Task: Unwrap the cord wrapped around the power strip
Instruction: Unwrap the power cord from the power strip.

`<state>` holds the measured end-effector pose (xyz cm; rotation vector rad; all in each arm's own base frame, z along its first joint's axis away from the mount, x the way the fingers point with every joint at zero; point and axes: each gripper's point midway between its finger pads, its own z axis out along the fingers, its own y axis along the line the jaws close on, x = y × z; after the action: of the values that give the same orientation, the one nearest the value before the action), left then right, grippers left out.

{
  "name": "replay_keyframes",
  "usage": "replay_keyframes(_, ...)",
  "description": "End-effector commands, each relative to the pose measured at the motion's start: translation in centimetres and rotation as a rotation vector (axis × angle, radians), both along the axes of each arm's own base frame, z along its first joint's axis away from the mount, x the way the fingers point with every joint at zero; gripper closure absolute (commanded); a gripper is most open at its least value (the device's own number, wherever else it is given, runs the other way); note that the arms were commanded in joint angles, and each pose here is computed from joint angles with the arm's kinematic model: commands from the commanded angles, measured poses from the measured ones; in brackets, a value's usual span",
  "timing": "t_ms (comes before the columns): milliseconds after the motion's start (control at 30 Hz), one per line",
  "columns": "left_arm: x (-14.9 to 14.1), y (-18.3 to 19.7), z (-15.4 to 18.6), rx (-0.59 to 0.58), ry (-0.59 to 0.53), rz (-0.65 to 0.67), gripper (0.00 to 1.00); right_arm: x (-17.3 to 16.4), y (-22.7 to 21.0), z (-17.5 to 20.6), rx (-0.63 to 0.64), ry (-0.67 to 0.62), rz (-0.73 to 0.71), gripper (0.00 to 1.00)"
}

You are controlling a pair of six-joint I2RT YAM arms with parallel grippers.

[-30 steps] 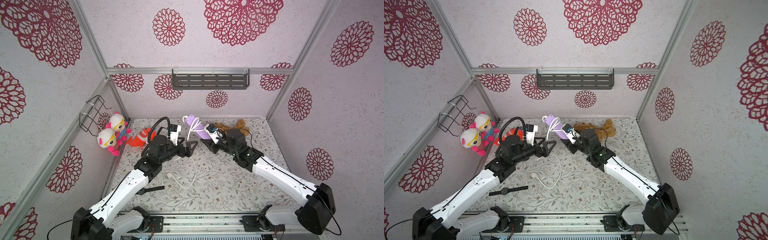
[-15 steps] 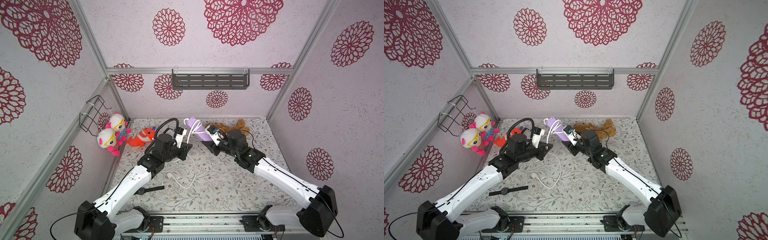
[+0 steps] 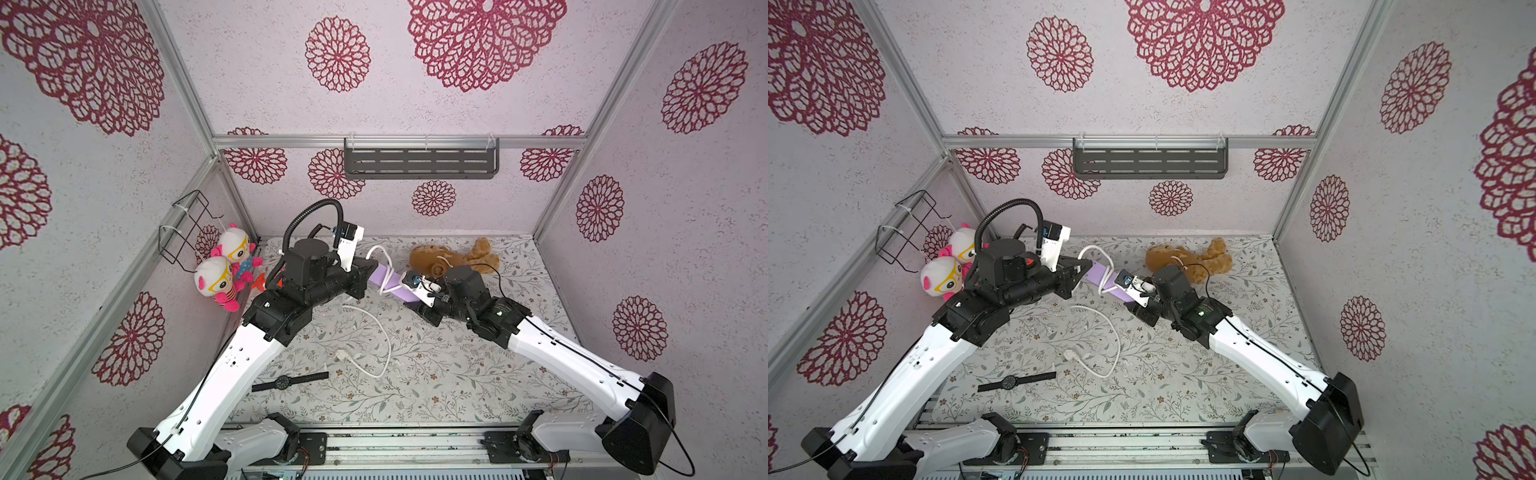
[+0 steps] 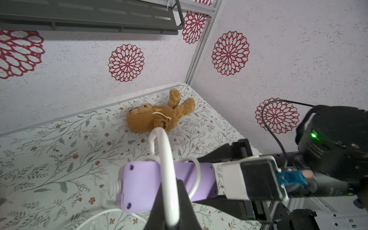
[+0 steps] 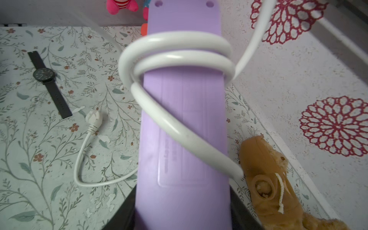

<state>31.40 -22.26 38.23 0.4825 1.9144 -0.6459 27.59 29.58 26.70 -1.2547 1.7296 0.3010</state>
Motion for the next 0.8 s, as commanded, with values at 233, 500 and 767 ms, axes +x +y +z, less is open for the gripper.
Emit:
replay_keyframes(233, 5.6, 6.5, -5.8, 0.119, 0.158, 0.157, 1.00, -7.0, -2.4, 5.1, 0.072, -0.043, 0.167, 1.00)
replay_keyframes(500, 4.3, 2.5, -10.8, -0.171, 0.366, -0.041, 1.00, -2.8, -4.7, 14.1, 0.294, -0.289, -0.116, 1.00)
replay_keyframes(767, -1.2, -0.4, -9.5, -0.247, 0.337, -0.264, 1.00, 5.5, -6.4, 11.6, 0.187, -0.277, -0.433, 1.00)
